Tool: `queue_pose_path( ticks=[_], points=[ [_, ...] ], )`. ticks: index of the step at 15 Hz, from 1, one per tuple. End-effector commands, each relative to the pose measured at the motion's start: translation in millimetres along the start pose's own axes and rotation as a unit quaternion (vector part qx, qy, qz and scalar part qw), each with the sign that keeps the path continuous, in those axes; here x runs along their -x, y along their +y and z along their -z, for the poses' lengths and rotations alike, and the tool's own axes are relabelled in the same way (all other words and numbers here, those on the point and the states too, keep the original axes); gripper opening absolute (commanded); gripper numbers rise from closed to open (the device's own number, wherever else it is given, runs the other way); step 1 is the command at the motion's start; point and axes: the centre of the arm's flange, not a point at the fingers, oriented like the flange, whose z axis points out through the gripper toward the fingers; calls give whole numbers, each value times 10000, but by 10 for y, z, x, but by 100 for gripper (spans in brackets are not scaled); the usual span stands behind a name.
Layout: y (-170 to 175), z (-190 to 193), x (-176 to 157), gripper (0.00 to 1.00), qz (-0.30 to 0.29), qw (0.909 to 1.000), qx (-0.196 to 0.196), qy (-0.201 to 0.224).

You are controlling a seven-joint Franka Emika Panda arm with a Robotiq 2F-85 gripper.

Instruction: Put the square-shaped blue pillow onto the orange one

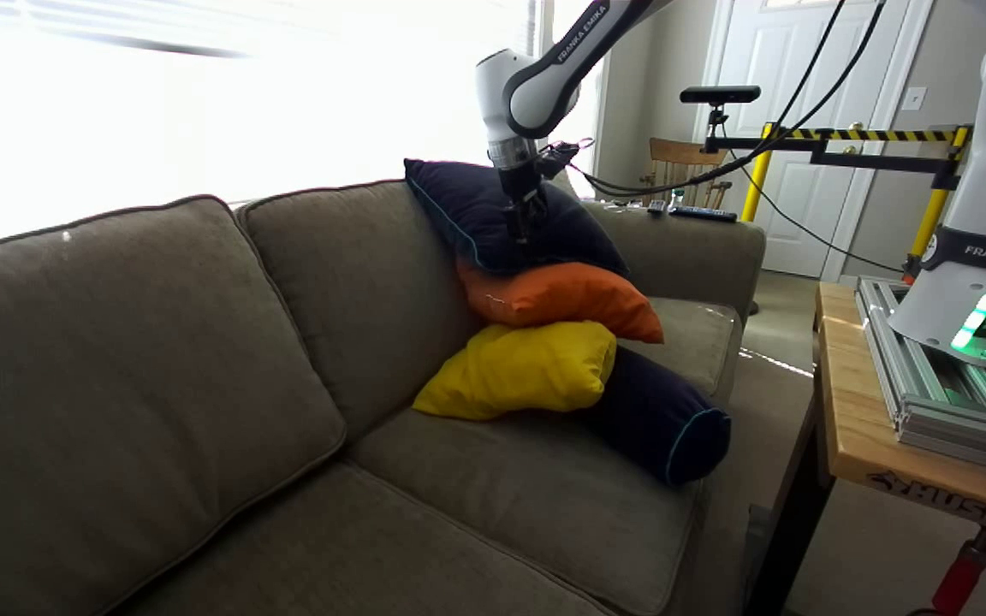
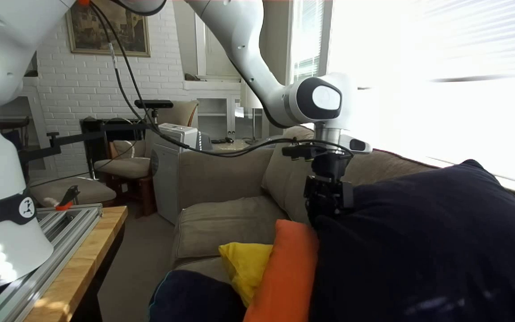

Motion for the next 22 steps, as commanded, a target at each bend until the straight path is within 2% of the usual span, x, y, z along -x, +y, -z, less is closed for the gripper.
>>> queue_pose_path(
  ticks=[1,6,13,16,19,22],
  points=[
    [38,251,120,100,-206,9995,117,202],
    [214,772,327,100,-501,9967,19,640],
    [713,1377,710,100,-864,9854,-320,1431],
    [939,1433,917,100,-655,9787,-566,1859],
    [1133,1328,1031,100,-362,9700,-851,2250],
    [1253,1171,1128,100,-340,9675,-1230,2185]
  ],
)
